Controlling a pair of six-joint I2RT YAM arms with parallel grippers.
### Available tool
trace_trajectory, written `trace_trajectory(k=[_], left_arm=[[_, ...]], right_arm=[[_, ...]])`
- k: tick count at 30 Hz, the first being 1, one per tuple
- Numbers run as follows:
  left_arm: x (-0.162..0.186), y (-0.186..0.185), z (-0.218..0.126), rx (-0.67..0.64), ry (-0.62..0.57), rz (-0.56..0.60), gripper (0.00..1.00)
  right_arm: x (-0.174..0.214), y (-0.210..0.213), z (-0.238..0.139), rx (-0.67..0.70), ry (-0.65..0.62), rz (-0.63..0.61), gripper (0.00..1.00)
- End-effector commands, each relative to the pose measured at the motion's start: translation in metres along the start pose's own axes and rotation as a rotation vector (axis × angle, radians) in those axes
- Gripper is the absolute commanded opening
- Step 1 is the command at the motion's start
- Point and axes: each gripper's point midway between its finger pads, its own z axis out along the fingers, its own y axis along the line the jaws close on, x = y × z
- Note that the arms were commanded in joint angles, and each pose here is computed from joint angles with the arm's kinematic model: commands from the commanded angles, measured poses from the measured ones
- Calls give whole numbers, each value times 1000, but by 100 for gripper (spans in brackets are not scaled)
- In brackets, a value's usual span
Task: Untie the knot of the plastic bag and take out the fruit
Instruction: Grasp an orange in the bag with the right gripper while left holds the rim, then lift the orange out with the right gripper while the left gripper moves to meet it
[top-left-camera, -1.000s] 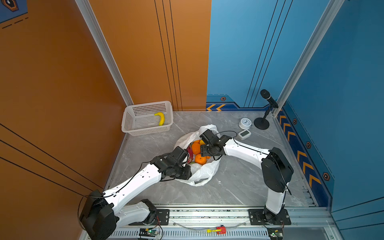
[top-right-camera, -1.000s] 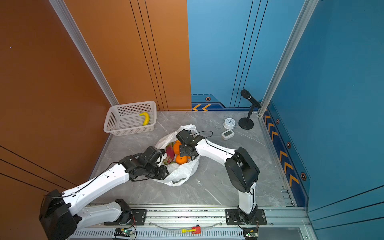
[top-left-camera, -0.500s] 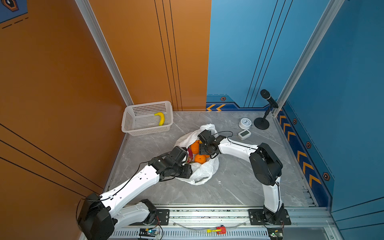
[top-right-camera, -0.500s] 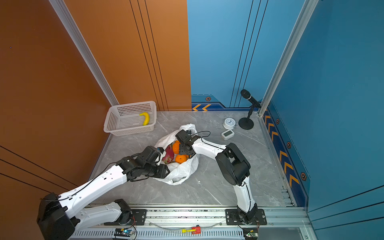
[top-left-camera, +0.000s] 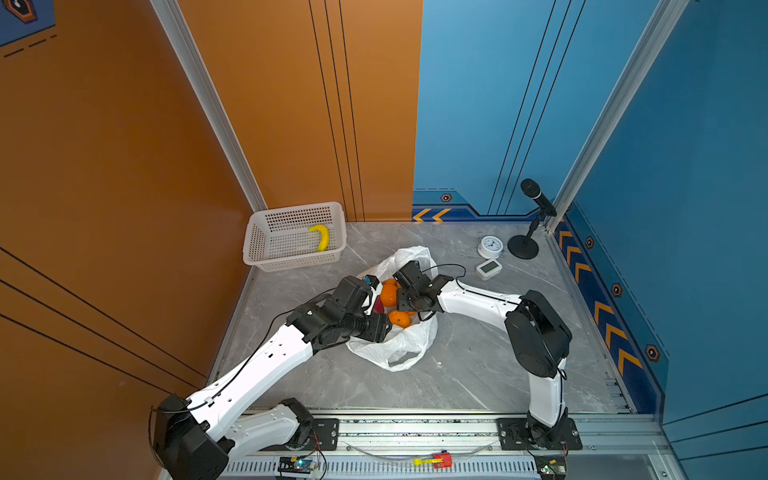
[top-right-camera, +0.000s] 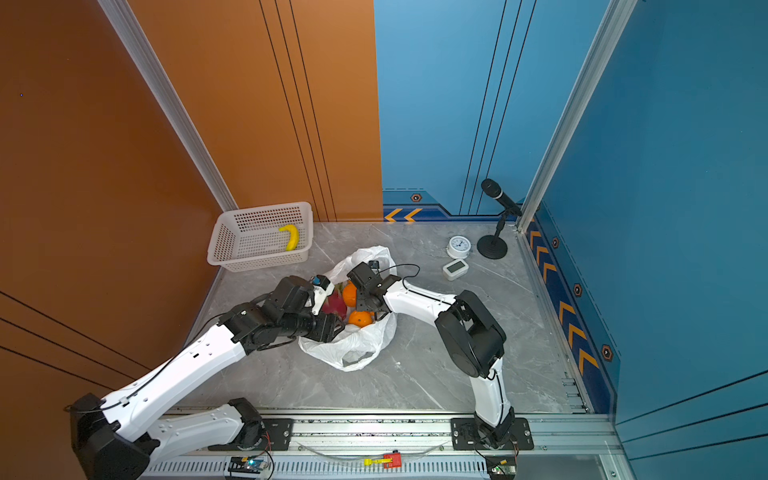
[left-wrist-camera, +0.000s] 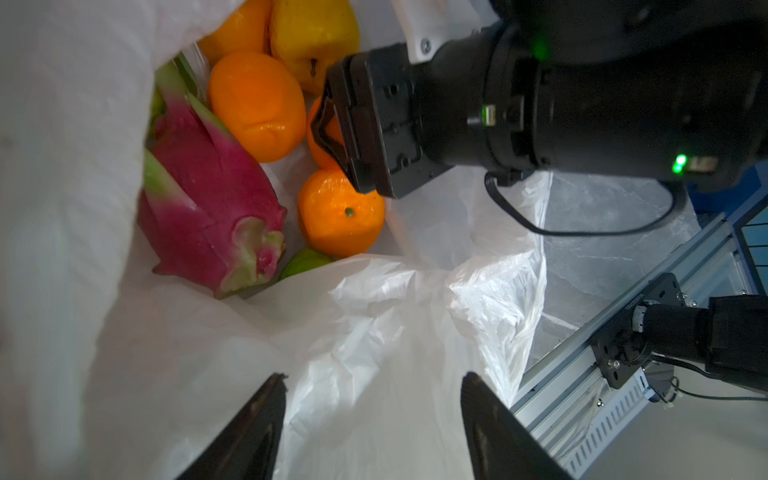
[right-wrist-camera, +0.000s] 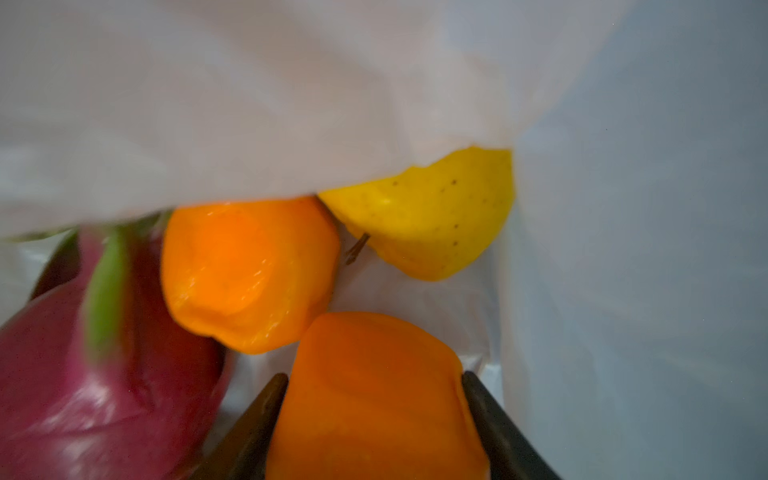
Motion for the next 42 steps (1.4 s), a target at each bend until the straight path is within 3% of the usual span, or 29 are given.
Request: trace_trajectory(k=[1, 15, 20, 28, 33, 37, 42], left_arm=[[-24, -7, -14, 34, -88, 39, 69], [-80, -17, -57, 183, -383, -26, 83], [-101, -21, -71, 271, -468, -30, 85], [-128, -43, -92, 402, -605, 158, 85], [-144, -57, -91, 464, -620, 266, 85], [-162, -79, -94, 582, -616, 333, 85], [-167, -91, -79, 637, -580, 386, 85]], right_arm=[[-15, 13, -38, -52, -75, 21, 44], [-25, 51, -130, -323, -113, 45, 40], [-41, 60, -172, -472, -118, 134, 40], [-72, 54, -227, -672, -117, 349, 39], [-89, 41, -245, -785, -111, 470, 39], [-93, 41, -256, -832, -98, 499, 40], [-92, 52, -257, -883, -40, 544, 40]])
